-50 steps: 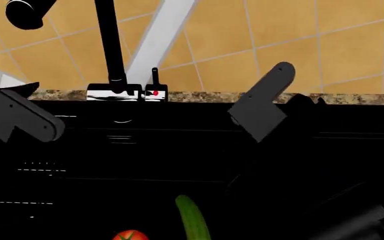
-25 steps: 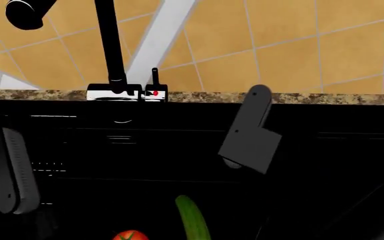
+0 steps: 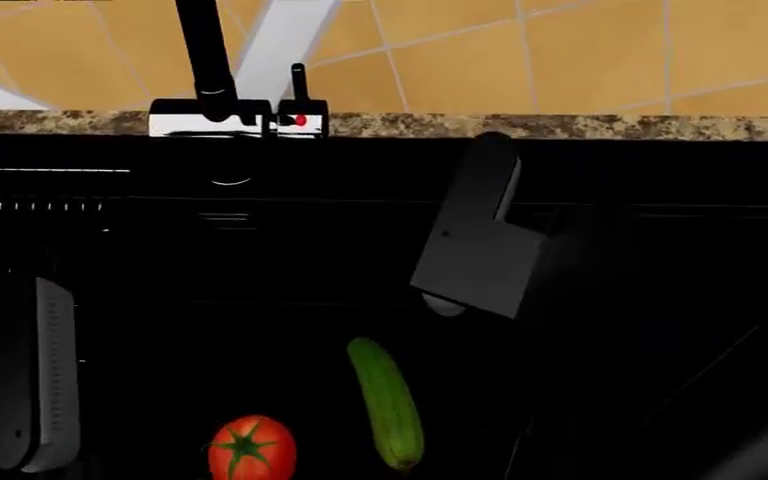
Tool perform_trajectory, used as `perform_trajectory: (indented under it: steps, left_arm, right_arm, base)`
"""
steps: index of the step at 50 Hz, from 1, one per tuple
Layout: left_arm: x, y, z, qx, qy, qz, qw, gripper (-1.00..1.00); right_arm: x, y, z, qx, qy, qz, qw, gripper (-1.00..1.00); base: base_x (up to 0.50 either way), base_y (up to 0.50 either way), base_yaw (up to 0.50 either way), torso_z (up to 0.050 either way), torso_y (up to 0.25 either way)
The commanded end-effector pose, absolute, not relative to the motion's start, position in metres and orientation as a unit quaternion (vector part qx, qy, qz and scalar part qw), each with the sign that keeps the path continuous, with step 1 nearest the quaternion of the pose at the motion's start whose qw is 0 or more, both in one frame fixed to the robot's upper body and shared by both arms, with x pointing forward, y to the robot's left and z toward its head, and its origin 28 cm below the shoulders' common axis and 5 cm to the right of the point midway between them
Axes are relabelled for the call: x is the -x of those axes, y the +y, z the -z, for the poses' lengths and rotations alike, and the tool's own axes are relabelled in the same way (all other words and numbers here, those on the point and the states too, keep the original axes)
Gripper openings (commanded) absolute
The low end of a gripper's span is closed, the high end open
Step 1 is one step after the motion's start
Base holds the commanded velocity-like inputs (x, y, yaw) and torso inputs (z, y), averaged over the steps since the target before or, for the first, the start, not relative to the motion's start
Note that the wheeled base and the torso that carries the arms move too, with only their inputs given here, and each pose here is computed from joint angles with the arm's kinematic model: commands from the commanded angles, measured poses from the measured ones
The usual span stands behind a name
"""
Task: Pick the vegetables from the sink and place them on the cutting board.
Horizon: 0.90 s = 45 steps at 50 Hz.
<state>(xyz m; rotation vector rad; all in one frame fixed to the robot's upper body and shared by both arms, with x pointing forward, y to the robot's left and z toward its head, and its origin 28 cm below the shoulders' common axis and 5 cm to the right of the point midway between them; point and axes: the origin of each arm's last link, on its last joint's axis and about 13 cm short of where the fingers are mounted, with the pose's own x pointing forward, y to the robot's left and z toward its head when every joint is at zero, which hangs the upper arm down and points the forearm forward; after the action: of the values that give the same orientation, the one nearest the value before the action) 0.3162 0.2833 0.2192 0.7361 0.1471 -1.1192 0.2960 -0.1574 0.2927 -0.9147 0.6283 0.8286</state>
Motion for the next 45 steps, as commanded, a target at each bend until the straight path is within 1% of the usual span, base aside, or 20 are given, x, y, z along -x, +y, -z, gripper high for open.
perform_trajectory:
  steps: [1,3,4,5,7,9,12,13,15,19,20,21,24,26,33,41,45]
  left_arm:
    - [-0.321,0.274,-0.229,-0.353,0.055,0.532,0.768,1.00]
    - [-0.322,0.272,-0.229,-0.350,0.054,0.533,0.769,1.00]
    - [-0.323,0.272,-0.230,-0.340,0.055,0.529,0.776,1.00]
    - [-0.325,0.270,-0.231,-0.340,0.059,0.529,0.775,1.00]
    - [-0.326,0.267,-0.232,-0.351,0.071,0.536,0.764,1.00]
    - [-0.328,0.264,-0.232,-0.366,0.063,0.534,0.759,1.00]
    - [-0.330,0.259,-0.231,-0.359,0.073,0.544,0.755,1.00]
    - [-0.332,0.257,-0.230,-0.356,0.098,0.541,0.756,1.00]
    - [-0.334,0.255,-0.229,-0.356,0.108,0.547,0.750,1.00]
    - [-0.332,0.250,-0.224,-0.365,0.125,0.574,0.722,1.00]
    - [-0.331,0.249,-0.224,-0.365,0.127,0.575,0.722,1.00]
    - [-0.329,0.247,-0.223,-0.370,0.137,0.586,0.708,1.00]
    - [-0.331,0.245,-0.222,-0.374,0.143,0.588,0.703,1.00]
    - [-0.332,0.243,-0.221,-0.378,0.162,0.593,0.692,1.00]
    - [-0.336,0.237,-0.219,-0.394,0.177,0.591,0.681,1.00]
    - [-0.348,0.231,-0.213,-0.402,0.191,0.570,0.690,1.00]
    - [-0.350,0.227,-0.210,-0.409,0.198,0.569,0.685,1.00]
  right_arm:
    - [-0.296,-0.153,-0.301,0.424,0.284,-0.384,0.770,1.00]
    - [-0.297,-0.151,-0.302,0.420,0.283,-0.385,0.772,1.00]
    - [-0.298,-0.151,-0.302,0.417,0.284,-0.385,0.773,1.00]
    - [-0.299,-0.150,-0.301,0.404,0.303,-0.387,0.772,1.00]
    - [-0.301,-0.149,-0.301,0.409,0.301,-0.382,0.772,1.00]
    - [-0.301,-0.148,-0.301,0.412,0.300,-0.383,0.770,1.00]
    - [-0.301,-0.147,-0.298,0.420,0.305,-0.385,0.763,1.00]
    - [-0.301,-0.146,-0.298,0.422,0.306,-0.383,0.762,1.00]
    - [-0.301,-0.146,-0.298,0.426,0.306,-0.383,0.761,1.00]
    - [-0.303,-0.146,-0.299,0.424,0.307,-0.379,0.763,1.00]
    - [-0.303,-0.146,-0.299,0.425,0.307,-0.379,0.763,1.00]
    - [-0.303,-0.145,-0.300,0.426,0.307,-0.380,0.762,1.00]
    - [-0.304,-0.145,-0.299,0.429,0.309,-0.381,0.759,1.00]
    - [-0.304,-0.144,-0.298,0.430,0.309,-0.382,0.758,1.00]
    - [-0.301,-0.144,-0.297,0.434,0.311,-0.384,0.754,1.00]
    - [-0.303,-0.143,-0.293,0.435,0.310,-0.391,0.750,1.00]
    - [-0.303,-0.142,-0.294,0.435,0.306,-0.395,0.749,1.00]
  base:
    - [0.03,0.00,0.00,-0.004,-0.250]
    - [0.03,0.00,0.00,-0.003,-0.250]
    - [0.03,0.00,0.00,0.000,0.000]
    - [0.03,0.00,0.00,0.000,0.000]
    - [0.03,0.00,0.00,0.000,0.000]
    - [0.03,0.00,0.00,0.000,0.000]
    - [0.03,0.00,0.00,0.000,0.000]
    - [0.03,0.00,0.00,0.000,0.000]
    - [0.03,0.00,0.00,0.000,0.000]
    - [0.03,0.00,0.00,0.000,0.000]
    - [0.03,0.00,0.00,0.000,0.000]
    - [0.03,0.00,0.00,0.000,0.000]
    - [0.03,0.00,0.00,0.000,0.000]
    - [0.03,0.00,0.00,0.000,0.000]
    - [0.03,0.00,0.00,0.000,0.000]
    - [0.03,0.00,0.00,0.000,0.000]
    - [0.03,0.00,0.00,0.000,0.000]
